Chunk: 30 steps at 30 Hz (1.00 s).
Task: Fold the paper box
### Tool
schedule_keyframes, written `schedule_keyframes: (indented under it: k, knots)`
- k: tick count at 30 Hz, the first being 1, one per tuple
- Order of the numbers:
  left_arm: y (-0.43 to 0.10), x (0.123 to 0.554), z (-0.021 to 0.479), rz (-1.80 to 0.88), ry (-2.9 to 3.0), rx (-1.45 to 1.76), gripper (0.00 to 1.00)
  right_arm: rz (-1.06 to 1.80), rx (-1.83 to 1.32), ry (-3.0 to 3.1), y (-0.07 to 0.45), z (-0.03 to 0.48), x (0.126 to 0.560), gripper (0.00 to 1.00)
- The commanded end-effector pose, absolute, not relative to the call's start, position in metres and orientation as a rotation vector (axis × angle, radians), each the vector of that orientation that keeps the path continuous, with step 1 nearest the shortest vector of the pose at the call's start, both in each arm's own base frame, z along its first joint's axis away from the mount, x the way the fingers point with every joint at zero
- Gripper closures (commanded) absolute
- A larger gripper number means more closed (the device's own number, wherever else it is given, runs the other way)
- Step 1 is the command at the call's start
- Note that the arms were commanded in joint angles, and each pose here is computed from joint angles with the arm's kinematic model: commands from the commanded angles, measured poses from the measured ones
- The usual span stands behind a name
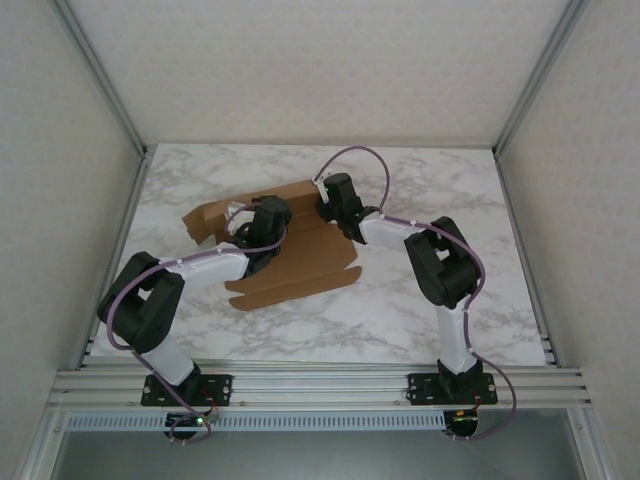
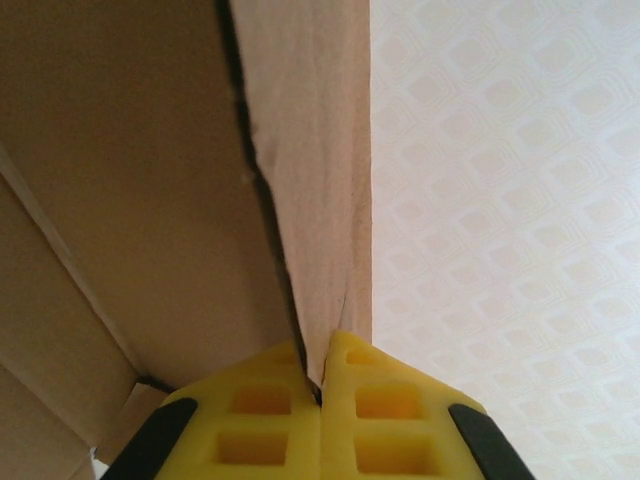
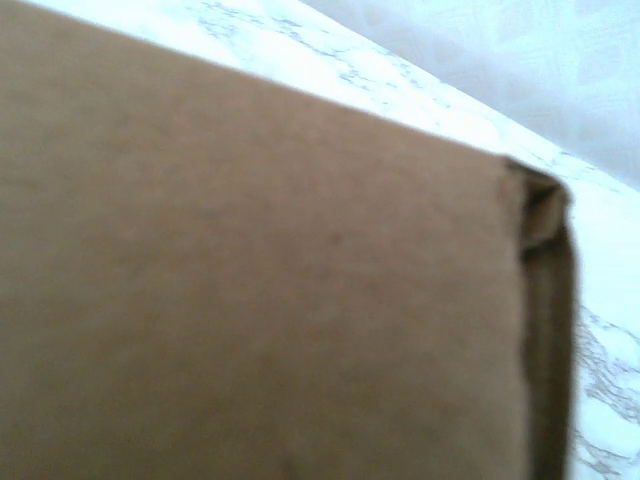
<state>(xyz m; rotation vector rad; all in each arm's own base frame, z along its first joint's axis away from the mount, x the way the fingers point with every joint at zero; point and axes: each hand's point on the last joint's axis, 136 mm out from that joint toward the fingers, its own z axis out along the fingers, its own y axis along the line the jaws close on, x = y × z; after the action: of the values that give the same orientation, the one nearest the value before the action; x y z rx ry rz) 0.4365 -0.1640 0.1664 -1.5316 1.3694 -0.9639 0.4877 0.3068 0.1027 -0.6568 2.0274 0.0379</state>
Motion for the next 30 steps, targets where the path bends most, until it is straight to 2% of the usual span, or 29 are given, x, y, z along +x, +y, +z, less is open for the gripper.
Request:
schedule_keyframes:
  k: [1, 4, 8, 14, 19, 21, 24, 25, 30]
  knots:
    - [-0.177, 0.417, 0.120, -0.855, 1.587, -1.564, 1.00, -0.105, -0.607, 2.091, 0.296, 0.082, 0.492, 0.92]
    - [-0.177, 0.418, 0.122, -0.850, 1.584, -1.572, 1.00, -0.159, -0.509, 2.108, 0.290, 0.084, 0.495, 0.97]
    - [-0.180, 0.419, 0.123, -0.856, 1.583, -1.576, 1.00, -0.246, -0.433, 2.128, 0.288, 0.085, 0.496, 1.00]
    - [-0.183, 0.420, 0.122, -0.850, 1.592, -1.582, 1.00, -0.244, -0.449, 2.165, 0.300, 0.073, 0.488, 0.99]
    - [-0.183, 0.418, 0.116, -0.836, 1.599, -1.596, 1.00, -0.211, -0.427, 2.183, 0.301, 0.075, 0.485, 0.83]
    - [-0.181, 0.417, 0.116, -0.823, 1.598, -1.597, 1.00, -0.167, -0.450, 2.180, 0.306, 0.076, 0.482, 0.71]
    - [-0.176, 0.416, 0.116, -0.800, 1.594, -1.597, 1.00, -0.064, -0.492, 2.133, 0.308, 0.084, 0.474, 0.36]
    - [-0.174, 0.415, 0.115, -0.792, 1.595, -1.599, 1.00, -0.025, -0.495, 2.125, 0.307, 0.089, 0.471, 0.32]
    - [-0.173, 0.415, 0.113, -0.782, 1.608, -1.601, 1.00, 0.144, -0.481, 2.025, 0.292, 0.122, 0.462, 0.21]
